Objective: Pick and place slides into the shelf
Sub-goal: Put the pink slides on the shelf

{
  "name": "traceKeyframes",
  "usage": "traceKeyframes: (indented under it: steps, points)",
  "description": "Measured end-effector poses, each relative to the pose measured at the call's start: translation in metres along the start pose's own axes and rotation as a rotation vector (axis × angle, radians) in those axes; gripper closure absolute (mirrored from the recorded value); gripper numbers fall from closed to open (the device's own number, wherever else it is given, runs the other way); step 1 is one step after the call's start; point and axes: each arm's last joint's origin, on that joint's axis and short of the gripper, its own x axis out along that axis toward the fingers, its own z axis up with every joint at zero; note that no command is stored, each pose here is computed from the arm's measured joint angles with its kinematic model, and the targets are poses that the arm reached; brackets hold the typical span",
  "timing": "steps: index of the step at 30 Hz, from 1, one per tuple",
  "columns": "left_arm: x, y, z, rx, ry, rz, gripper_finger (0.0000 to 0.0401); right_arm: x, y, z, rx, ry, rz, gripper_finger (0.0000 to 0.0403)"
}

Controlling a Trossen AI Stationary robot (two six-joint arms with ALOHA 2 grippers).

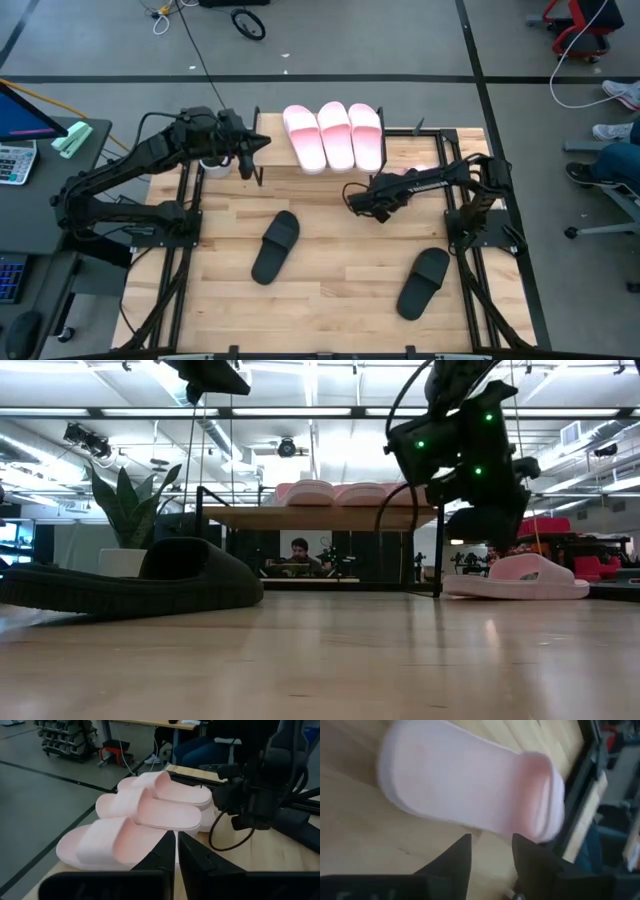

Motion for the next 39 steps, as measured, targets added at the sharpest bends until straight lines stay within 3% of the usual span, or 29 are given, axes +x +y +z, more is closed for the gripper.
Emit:
traceKeyframes:
  steps: [11,21,30,35,39]
  points:
    - [0.0,0.0,-0.006,-0.001,0.066,-0.001,0.0367,0.007,-0.009,0.004,-0.025,-0.012,-0.078,0.0251]
    - [-0.001,0.0,-0.016,-0.005,0.167,-0.002,0.0384,0.038,-0.012,-0.017,-0.049,0.086,-0.157,0.0251]
    - [-0.001,0.0,-0.016,-0.007,0.17,-0.002,0.0377,0.059,-0.019,-0.011,0.022,0.091,-0.161,0.0252]
    - [-0.001,0.0,-0.016,-0.007,0.171,-0.003,0.038,0.055,-0.018,-0.007,0.06,0.115,-0.122,0.0252]
    - [-0.001,0.0,-0.016,-0.007,0.17,-0.002,0.0386,0.047,-0.019,-0.007,0.059,0.031,-0.128,0.0252]
